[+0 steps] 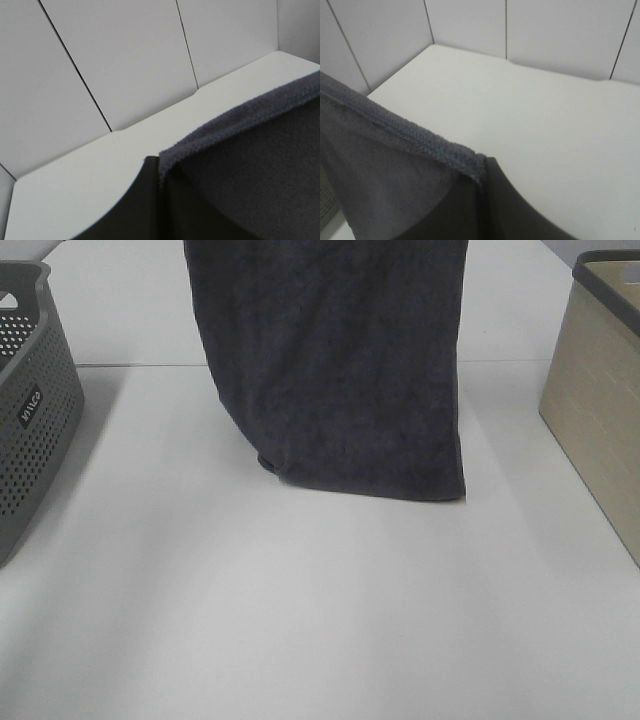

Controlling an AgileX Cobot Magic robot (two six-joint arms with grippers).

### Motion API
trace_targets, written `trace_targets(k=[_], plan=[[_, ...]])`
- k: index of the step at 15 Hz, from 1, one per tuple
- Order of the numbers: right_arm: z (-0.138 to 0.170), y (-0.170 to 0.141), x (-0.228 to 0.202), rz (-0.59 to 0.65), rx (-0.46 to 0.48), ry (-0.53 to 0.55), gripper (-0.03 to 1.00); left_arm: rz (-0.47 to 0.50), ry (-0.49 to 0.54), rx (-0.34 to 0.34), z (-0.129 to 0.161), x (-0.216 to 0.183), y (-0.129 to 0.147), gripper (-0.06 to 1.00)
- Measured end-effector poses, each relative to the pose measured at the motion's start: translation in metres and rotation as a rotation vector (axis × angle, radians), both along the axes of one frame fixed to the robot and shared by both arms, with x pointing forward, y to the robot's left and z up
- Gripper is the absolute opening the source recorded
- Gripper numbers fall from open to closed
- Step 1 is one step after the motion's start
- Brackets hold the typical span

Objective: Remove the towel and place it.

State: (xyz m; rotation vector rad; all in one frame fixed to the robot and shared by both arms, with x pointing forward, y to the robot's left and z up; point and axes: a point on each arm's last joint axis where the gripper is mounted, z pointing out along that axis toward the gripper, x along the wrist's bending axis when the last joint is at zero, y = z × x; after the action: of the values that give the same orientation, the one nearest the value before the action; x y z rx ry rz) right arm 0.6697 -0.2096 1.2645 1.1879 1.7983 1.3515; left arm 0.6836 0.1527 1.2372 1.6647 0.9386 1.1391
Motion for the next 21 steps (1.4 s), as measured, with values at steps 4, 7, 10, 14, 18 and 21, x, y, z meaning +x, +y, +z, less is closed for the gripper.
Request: trace_targets(k=[4, 7, 10, 14, 18, 21], plan=[[0.016, -0.004, 0.007, -0.021, 0.002, -0.19, 0.02, -0.003, -0.232, -0.003, 0.012, 0.021, -0.007, 0.0], [0.025, -0.004, 0.008, -0.022, 0.01, -0.281, 0.02, -0.02, -0.399, -0.027, 0.033, 0.016, -0.008, 0.0], [0.024, -0.004, 0.009, -0.021, 0.001, -0.292, 0.02, -0.023, -0.406, -0.014, 0.029, 0.02, -0.009, 0.0], [0.015, -0.003, 0.014, -0.011, -0.01, -0.258, 0.02, -0.018, -0.349, 0.003, 0.013, 0.029, -0.011, 0.0], [0.008, -0.001, 0.013, 0.015, -0.03, -0.191, 0.02, -0.005, -0.211, 0.02, -0.003, 0.034, -0.01, 0.0], [-0.013, 0.003, 0.003, 0.096, -0.076, 0.06, 0.02, -0.001, 0.147, 0.035, -0.029, 0.024, -0.008, 0.0]])
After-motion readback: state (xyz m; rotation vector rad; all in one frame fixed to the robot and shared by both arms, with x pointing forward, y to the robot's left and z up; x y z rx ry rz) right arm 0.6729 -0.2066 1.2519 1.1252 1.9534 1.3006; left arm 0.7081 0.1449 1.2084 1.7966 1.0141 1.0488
